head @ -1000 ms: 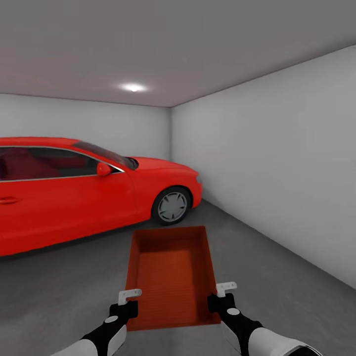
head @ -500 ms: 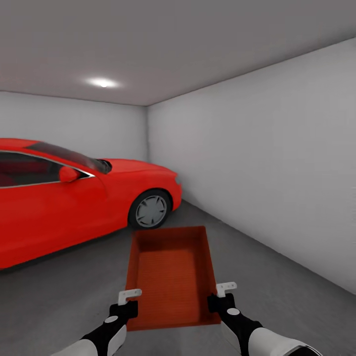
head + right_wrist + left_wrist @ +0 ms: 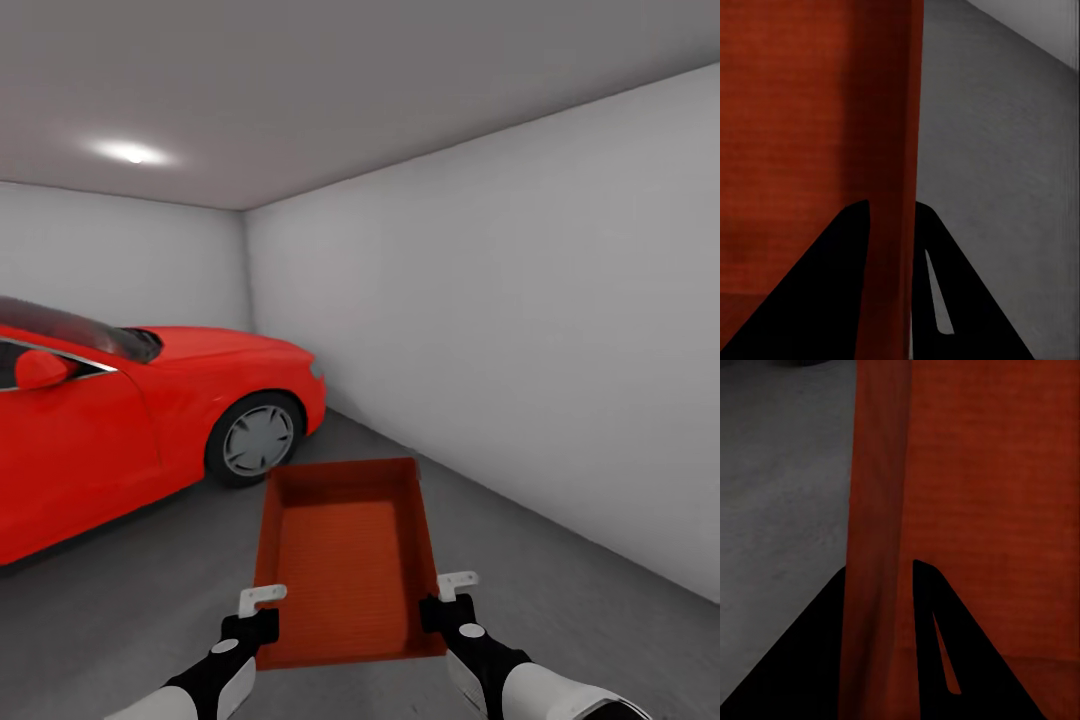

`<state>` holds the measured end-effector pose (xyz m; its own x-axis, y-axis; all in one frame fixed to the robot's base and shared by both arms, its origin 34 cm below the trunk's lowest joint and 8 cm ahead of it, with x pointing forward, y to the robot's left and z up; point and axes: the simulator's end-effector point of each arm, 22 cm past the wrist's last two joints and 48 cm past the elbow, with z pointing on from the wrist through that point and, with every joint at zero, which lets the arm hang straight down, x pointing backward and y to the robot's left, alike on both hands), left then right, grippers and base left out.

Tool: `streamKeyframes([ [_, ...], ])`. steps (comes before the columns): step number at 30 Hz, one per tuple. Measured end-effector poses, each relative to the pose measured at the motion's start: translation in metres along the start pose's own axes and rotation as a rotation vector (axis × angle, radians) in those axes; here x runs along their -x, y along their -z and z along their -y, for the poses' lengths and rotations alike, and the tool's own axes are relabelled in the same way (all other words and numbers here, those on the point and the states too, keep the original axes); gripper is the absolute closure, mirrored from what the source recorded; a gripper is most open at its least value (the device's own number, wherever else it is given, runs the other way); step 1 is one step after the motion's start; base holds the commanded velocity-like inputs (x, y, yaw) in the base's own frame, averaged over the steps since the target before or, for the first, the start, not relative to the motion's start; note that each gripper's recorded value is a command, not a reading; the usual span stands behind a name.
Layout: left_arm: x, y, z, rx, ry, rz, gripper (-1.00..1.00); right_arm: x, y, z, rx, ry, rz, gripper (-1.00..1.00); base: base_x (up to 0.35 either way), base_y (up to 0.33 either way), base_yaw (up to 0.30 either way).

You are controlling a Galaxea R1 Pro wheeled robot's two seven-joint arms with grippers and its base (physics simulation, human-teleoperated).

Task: Move the two storage containers from the living room to the garage. In the garage, place one container on the floor and stack the other container on top of it (either order is fine).

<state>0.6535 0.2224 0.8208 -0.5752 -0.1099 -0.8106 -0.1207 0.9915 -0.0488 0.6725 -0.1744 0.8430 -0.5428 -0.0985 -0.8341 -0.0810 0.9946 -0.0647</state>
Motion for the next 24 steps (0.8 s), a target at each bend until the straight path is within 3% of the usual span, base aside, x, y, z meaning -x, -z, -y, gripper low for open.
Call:
streamKeyframes([
  [24,0.0,0.0,0.0,0.0,0.0,0.0,1.0,0.0,0.0,0.0,0.0,0.0,0.0,1.0,0.322,0.0,-0.282],
])
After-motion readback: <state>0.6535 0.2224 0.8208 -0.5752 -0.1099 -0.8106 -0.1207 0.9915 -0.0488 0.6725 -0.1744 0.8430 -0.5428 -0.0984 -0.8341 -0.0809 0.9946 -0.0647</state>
